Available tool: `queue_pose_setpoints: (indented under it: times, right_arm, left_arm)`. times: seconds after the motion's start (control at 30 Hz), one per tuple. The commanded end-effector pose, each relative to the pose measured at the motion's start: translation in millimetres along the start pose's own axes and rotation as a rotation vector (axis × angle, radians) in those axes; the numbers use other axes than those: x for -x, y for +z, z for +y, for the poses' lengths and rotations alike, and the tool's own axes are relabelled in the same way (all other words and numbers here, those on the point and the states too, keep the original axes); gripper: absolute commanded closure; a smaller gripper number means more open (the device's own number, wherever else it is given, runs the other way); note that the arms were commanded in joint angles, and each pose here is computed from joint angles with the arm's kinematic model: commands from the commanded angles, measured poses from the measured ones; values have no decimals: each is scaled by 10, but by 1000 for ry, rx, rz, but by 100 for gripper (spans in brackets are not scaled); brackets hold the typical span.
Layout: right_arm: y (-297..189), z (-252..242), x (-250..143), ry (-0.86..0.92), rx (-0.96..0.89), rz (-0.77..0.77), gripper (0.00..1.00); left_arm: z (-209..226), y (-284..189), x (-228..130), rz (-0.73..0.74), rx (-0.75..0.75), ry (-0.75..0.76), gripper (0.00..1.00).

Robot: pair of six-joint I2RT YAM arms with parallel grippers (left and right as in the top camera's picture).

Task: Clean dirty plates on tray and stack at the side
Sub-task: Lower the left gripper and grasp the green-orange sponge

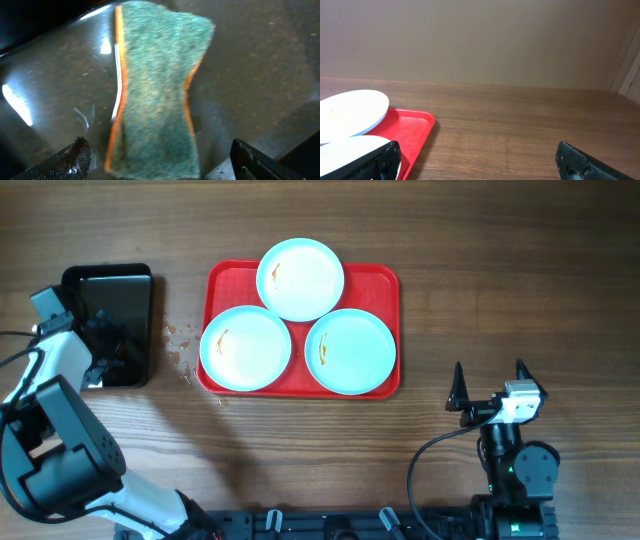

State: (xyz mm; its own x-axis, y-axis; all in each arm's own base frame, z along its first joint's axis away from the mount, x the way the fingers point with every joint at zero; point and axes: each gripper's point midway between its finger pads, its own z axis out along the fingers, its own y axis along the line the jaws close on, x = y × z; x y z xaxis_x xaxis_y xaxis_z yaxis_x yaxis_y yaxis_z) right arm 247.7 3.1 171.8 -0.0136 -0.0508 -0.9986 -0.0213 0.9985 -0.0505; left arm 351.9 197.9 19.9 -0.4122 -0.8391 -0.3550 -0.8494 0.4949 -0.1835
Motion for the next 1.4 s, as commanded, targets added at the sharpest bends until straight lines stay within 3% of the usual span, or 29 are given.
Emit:
queue_pose_setpoints:
  times: [0.0,0.07,0.2,0.4,0.87,0.97,1.07,1.17,1.37]
  right_arm:
    - [-1,20,5,-9,14,-4,0]
    - [-1,20,5,-9,14,-4,0]
    - [-1,20,5,-9,14,-4,0]
    - [-1,20,5,-9,14,-4,0]
    - [-1,20,5,-9,14,-4,1]
    - [-1,20,5,-9,14,-4,0]
    - [-1,20,5,-9,14,-4,0]
    - [-1,20,5,-9,14,-4,0]
    - [-1,20,5,-9,14,-4,0]
  left_arm:
    - [-84,54,18,16,-48,-2,24]
    - [-80,57,19,14,-45,-2,30]
    - [-20,68,36,-1,-14,-3,32]
    - [131,73,86,-37,70,-1,29]
    - [103,261,-107,49,43,2,29]
    - [104,260,-104,48,43,2,42]
    - [105,260,-106,49,43,1,73]
    - [103,259,-104,48,42,1,96]
    - [97,251,-95,45,40,1,96]
